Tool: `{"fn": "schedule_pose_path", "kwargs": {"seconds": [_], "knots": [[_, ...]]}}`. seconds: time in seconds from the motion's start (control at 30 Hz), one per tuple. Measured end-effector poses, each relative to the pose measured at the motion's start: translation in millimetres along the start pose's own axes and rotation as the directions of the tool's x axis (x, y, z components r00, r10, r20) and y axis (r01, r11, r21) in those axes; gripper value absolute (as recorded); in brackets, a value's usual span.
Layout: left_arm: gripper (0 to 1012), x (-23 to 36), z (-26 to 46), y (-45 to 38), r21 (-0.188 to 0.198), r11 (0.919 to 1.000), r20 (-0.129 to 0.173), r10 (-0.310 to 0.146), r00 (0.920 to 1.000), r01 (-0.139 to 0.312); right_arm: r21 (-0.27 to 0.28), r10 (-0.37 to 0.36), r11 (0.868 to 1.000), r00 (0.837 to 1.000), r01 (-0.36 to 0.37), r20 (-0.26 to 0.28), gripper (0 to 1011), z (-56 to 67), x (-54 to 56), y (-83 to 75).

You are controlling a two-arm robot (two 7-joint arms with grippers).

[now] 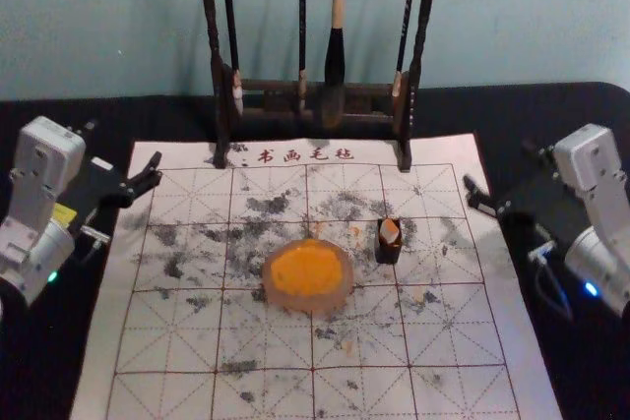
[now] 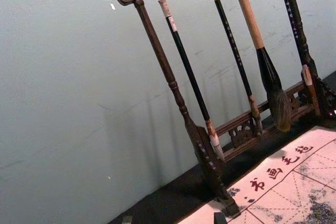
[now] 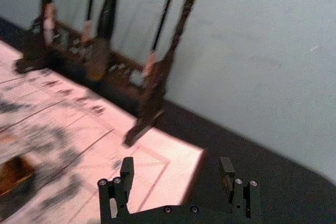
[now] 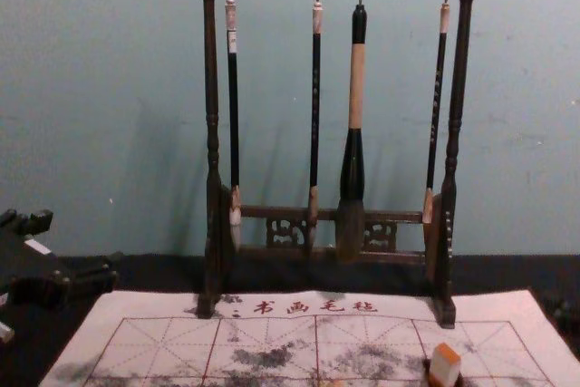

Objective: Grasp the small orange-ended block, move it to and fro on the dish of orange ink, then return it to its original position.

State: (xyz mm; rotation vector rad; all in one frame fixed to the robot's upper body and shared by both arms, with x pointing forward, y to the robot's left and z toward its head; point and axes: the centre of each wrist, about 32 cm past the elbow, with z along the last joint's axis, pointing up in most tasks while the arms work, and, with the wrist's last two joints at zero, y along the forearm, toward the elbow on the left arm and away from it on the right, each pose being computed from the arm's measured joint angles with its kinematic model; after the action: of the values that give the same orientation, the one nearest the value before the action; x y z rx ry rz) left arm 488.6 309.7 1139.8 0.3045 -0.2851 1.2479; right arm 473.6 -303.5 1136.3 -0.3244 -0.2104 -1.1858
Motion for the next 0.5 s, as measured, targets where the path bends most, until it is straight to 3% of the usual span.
{"fn": "schedule_pose_path", "kwargs": {"seconds": [0.13, 0.27, 0.5], "knots": [[1001, 0.0, 0.0, 0.0, 0.0, 1.0, 0.0, 0.0, 1.0, 0.0, -0.035, 0.066, 0.997, 0.997, -0.067, -0.036, 1002, 0.4, -9.1, -9.0], [1001, 0.0, 0.0, 0.0, 0.0, 1.0, 0.0, 0.0, 1.0, 0.0, -0.058, 0.158, 0.985, 0.984, -0.163, -0.077, 1002, 1.6, -21.9, -20.6], [1001, 0.0, 0.0, 0.0, 0.0, 1.0, 0.0, 0.0, 1.0, 0.0, -0.04, 0.256, 0.964, 0.96, -0.262, -0.112, 1002, 4.9, -35.7, -26.3]]}}
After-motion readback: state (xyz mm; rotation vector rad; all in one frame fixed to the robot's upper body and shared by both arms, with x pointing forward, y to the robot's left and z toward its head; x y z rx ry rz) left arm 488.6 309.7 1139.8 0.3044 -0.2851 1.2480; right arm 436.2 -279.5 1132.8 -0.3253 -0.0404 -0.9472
